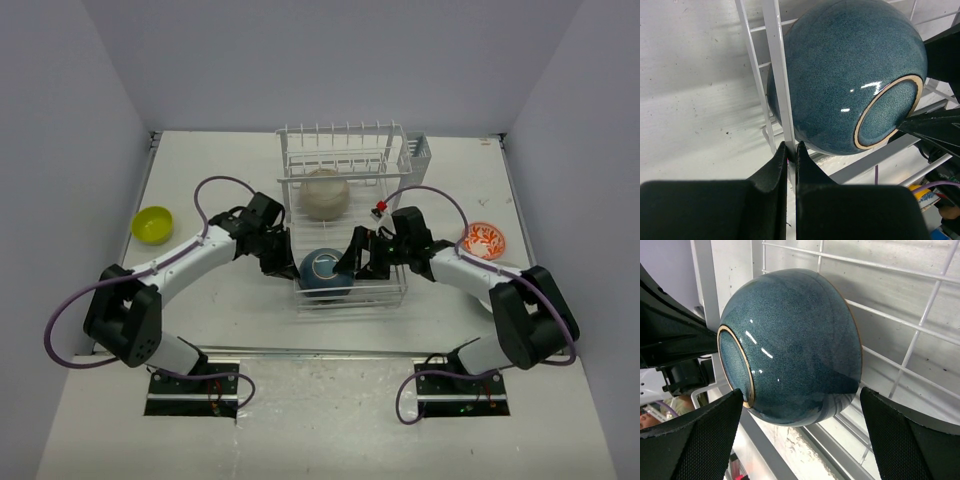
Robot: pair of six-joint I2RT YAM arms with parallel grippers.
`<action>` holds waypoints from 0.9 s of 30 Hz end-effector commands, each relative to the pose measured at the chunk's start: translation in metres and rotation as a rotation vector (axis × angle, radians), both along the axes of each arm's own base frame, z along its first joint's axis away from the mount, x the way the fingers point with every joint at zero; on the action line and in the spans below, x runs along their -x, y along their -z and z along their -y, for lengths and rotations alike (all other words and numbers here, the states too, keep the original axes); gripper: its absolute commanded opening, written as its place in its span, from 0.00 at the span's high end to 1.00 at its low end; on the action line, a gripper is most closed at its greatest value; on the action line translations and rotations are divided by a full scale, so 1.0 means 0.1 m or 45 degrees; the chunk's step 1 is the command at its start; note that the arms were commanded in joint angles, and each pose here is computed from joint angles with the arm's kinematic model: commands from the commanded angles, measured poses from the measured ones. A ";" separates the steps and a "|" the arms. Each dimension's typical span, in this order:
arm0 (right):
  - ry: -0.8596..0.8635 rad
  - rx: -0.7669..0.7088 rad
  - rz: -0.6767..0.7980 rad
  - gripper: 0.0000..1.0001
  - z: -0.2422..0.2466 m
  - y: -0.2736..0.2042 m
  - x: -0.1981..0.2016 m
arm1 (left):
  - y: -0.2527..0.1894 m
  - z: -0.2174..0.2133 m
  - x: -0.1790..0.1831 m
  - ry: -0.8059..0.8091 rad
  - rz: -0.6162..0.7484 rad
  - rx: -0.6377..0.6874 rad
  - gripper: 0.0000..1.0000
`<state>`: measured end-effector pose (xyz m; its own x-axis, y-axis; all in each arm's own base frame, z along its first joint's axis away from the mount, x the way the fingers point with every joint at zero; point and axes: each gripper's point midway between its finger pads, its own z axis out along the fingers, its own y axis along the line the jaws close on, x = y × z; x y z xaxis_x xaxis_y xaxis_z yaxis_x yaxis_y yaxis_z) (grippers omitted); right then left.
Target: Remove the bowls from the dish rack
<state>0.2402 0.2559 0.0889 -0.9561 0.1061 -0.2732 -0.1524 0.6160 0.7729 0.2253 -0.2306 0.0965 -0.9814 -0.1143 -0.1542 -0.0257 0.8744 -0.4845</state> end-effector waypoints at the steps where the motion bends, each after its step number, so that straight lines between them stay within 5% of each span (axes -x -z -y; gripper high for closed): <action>1: -0.022 -0.051 0.026 0.01 -0.05 -0.04 -0.03 | 0.13 -0.04 -0.22 0.013 0.099 -0.094 1.00; 11: -0.029 -0.039 -0.001 0.01 -0.03 0.05 0.01 | 0.14 -0.03 -0.23 0.009 0.095 -0.097 1.00; 27: -0.107 -0.288 0.176 0.01 -0.18 -0.34 0.05 | 0.26 -0.03 -0.21 0.018 0.060 -0.109 1.00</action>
<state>0.2321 0.2641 0.0888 -0.9536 0.1009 -0.2835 -0.1939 0.5144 0.8354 0.2251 -0.2310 0.0957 -0.9855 -0.1096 -0.1297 -0.0363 0.8822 -0.4694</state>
